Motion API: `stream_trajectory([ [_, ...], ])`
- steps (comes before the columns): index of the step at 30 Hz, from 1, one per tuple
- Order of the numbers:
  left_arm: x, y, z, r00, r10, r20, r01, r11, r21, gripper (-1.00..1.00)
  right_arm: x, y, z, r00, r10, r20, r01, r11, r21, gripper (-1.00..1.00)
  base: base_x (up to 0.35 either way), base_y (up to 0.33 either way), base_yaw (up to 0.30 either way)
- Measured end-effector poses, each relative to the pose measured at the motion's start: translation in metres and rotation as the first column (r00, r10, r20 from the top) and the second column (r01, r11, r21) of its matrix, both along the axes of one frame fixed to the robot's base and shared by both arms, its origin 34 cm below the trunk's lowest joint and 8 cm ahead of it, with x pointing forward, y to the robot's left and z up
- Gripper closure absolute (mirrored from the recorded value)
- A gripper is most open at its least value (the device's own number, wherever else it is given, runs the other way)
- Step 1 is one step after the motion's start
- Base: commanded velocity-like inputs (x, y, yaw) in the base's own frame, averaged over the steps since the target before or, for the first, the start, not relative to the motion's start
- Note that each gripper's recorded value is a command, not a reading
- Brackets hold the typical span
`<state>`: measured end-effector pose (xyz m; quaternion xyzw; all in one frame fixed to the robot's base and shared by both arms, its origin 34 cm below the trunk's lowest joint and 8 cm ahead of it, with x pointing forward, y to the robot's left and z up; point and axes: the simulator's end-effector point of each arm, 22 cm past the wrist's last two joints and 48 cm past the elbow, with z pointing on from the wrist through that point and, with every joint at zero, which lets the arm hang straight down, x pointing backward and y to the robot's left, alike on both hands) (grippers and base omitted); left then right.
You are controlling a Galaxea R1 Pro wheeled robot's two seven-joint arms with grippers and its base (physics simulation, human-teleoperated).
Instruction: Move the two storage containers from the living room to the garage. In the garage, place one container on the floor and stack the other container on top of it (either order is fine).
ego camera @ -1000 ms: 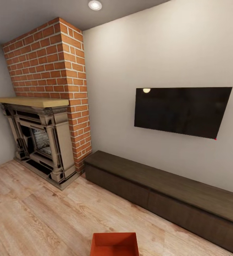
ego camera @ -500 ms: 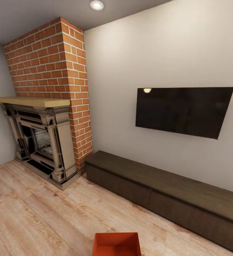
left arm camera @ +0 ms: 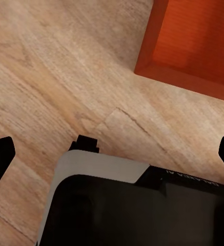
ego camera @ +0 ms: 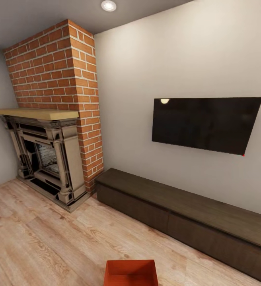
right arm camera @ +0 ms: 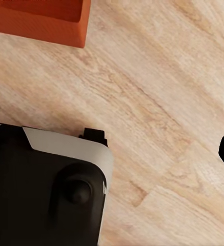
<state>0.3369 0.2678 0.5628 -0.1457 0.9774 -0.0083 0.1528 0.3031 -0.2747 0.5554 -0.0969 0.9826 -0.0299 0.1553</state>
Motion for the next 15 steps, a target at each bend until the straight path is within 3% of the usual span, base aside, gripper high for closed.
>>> stream_trajectory([
  [15, -0.0061, -0.0004, -0.0037, 1.000, -0.004, -0.017, 0.004, 1.000, 0.000, -1.00, -0.0093, -0.0012, -0.0038, 1.000, -0.006, -0.029, 0.006, 1.000, -0.002, -1.00, 0.000, 0.000, 0.000],
])
